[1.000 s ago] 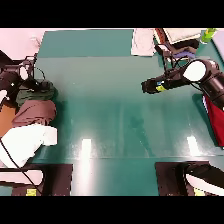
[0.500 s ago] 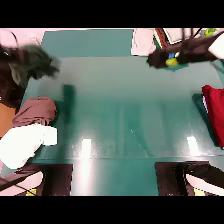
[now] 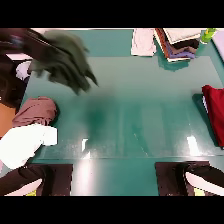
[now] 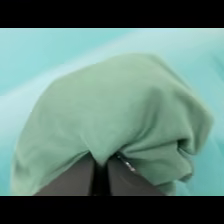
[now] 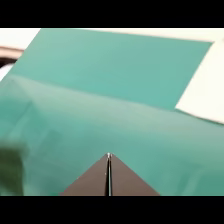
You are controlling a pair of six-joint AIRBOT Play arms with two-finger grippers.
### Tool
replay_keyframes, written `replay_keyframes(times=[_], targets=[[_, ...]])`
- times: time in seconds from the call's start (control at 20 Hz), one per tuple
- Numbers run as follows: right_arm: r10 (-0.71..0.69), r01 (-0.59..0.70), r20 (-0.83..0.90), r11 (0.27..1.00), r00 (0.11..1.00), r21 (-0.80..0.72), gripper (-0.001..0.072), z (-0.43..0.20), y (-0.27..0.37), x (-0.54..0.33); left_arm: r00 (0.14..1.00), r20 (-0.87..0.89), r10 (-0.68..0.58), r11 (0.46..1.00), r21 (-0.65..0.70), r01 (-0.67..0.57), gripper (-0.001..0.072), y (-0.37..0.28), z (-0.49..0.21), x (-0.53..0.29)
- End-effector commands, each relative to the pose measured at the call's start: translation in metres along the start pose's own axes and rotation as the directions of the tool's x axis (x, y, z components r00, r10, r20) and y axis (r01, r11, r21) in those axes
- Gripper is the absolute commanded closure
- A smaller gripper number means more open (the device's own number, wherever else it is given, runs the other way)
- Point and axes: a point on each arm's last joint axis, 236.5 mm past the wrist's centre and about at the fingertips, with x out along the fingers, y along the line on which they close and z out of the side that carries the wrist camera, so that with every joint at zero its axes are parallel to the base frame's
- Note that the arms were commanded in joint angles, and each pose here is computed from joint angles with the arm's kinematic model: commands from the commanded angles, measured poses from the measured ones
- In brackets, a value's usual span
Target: Fold the shirts.
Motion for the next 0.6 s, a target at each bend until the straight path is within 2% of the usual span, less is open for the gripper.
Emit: replay_keyframes(times=[0.0,0.15,0.2,0.25,0.35,0.45,0.55], targets=[[-0.064,0.064,0.005,0.998,0.998,0.016,0.0696,0.009,-0.024,-0.023,0.953,-0.17,-0.251,0.947,0.16,0.278,0.068,-0.118,-0.024,0.043],[-0.083,0.084,-0.05,0.996,0.995,0.023,0.0696,-0.004,-0.032,-0.024,0.836,-0.321,-0.445,0.836,0.186,0.516,0.0672,-0.212,-0.058,0.086],[-0.083,0.085,-0.063,0.996,0.995,0.023,0.0696,-0.007,-0.032,-0.024,0.803,-0.347,-0.485,0.809,0.169,0.562,0.0399,-0.231,-0.066,0.098],[-0.084,0.085,-0.072,0.996,0.994,0.022,0.0696,-0.009,-0.032,-0.024,0.793,-0.357,-0.493,0.807,0.152,0.57,0.0162,-0.237,-0.07,0.112],[-0.084,0.086,-0.082,0.996,0.993,0.023,0.0696,-0.011,-0.032,-0.024,0.808,-0.379,-0.451,0.846,0.106,0.522,0.0168,-0.22,-0.077,0.134],[-0.084,0.087,-0.086,0.996,0.993,0.022,0.0696,-0.012,-0.032,-0.024,0.814,-0.393,-0.428,0.887,-0.013,0.461,0.0168,-0.189,-0.081,0.144],[-0.084,0.087,-0.085,0.996,0.993,0.022,0.0696,-0.012,-0.032,-0.025,0.785,-0.444,-0.433,0.897,-0.13,0.422,0.0168,-0.168,-0.104,0.152]])
